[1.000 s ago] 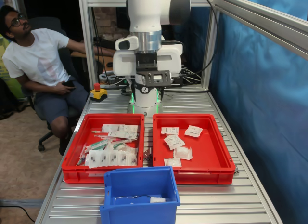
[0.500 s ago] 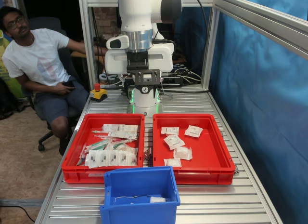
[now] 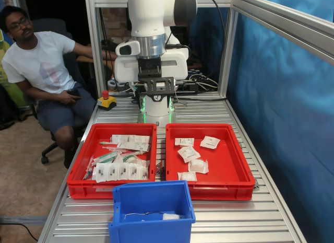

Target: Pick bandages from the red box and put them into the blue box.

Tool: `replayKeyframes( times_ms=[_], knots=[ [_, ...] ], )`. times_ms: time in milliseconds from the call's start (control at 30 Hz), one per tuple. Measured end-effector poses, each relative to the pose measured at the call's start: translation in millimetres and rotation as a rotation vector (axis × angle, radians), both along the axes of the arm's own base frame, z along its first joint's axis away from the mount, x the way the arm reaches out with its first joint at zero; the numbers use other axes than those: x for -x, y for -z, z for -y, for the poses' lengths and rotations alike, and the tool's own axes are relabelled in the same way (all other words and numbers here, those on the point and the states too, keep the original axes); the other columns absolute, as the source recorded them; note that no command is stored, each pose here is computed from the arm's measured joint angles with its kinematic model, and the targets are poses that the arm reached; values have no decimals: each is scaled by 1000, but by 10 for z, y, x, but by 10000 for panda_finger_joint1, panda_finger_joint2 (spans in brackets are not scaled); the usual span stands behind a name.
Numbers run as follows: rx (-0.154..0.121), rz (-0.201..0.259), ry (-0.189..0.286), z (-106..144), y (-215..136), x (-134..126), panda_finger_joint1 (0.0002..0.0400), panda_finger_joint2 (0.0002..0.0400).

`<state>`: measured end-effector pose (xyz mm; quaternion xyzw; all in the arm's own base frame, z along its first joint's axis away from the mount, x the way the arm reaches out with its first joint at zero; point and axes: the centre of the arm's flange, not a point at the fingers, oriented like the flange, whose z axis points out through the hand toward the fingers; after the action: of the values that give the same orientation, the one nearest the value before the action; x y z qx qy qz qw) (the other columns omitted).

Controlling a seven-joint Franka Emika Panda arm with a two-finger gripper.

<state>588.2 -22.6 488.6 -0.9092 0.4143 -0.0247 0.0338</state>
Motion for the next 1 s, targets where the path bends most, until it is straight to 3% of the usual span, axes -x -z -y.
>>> replayKeyframes(
  times_ms=[1000],
  knots=[
    [-19, 40, -3, 54, -259, 85, 400, 400]
  ],
)
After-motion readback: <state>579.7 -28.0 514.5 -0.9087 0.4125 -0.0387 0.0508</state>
